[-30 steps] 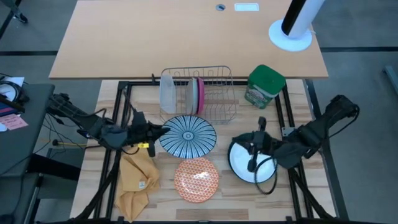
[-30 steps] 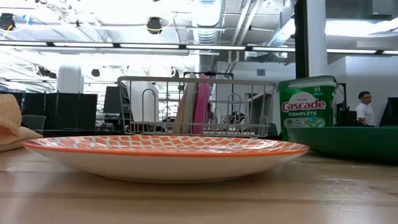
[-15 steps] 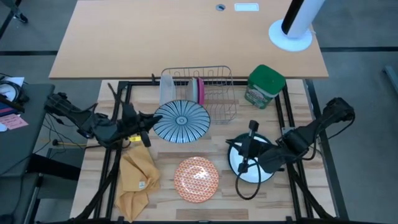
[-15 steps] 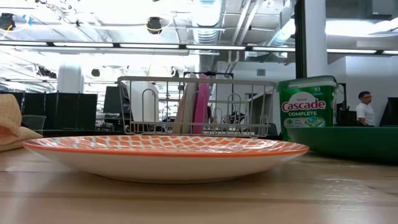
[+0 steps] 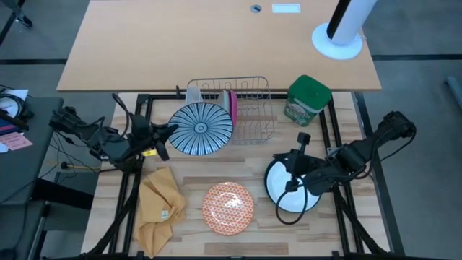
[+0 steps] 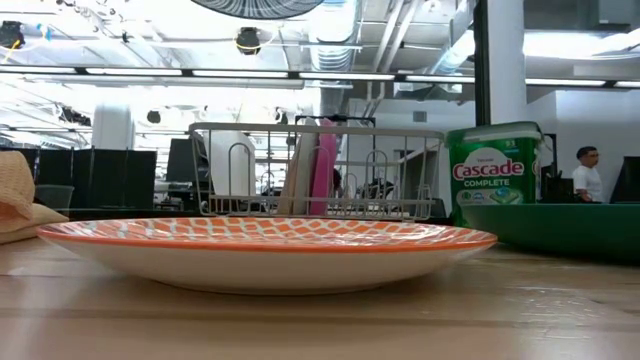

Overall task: Sort dishes
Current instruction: Put the blue patterned plate into the dish rack

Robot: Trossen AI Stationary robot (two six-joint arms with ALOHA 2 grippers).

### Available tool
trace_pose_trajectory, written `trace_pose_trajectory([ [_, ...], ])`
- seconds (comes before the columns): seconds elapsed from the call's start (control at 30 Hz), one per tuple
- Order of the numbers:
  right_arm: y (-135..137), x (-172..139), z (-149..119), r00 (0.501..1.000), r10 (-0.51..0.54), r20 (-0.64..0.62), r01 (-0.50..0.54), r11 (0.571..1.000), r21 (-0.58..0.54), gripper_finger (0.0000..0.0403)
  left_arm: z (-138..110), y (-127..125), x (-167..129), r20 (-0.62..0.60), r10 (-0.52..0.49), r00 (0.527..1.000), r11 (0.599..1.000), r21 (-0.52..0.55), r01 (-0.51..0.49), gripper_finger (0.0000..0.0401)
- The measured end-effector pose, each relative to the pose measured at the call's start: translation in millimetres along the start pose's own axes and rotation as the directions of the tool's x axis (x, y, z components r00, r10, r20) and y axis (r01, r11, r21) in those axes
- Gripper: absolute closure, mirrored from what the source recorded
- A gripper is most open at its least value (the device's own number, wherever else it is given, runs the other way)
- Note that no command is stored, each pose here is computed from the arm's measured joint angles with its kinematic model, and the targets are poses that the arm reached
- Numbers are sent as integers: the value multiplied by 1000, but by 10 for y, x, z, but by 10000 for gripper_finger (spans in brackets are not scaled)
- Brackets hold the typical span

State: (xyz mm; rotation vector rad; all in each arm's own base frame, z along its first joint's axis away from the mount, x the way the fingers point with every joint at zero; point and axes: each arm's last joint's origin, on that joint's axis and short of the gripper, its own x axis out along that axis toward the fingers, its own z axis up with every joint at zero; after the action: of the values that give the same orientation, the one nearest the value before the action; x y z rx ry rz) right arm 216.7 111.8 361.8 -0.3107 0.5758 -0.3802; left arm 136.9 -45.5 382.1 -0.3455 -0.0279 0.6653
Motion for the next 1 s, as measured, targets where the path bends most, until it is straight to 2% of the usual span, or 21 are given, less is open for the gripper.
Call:
trace_pose_trajectory([
  [0.17,-59,54,-23,999,-30,-34,29,999,-13,384,-8,-2,1,-9,-9,1000,1000,-5,9,401],
  [0.37,-120,142,-78,994,-69,-81,67,997,-32,384,51,12,-33,-33,-112,993,994,-23,111,401],
  [0.5,-161,215,-126,988,-97,-117,92,995,-46,384,101,22,-43,-3,-108,994,994,2,108,401],
  [0.73,-224,275,-121,984,-118,-132,122,992,24,384,79,5,-36,-20,-125,992,991,38,125,401],
  [0.83,-211,273,-120,986,-104,-133,113,991,69,384,60,-43,-22,-39,-168,985,982,76,171,401],
  [1.0,-179,287,-108,989,-57,-135,75,988,132,384,22,-190,7,-27,-202,979,954,221,203,401],
])
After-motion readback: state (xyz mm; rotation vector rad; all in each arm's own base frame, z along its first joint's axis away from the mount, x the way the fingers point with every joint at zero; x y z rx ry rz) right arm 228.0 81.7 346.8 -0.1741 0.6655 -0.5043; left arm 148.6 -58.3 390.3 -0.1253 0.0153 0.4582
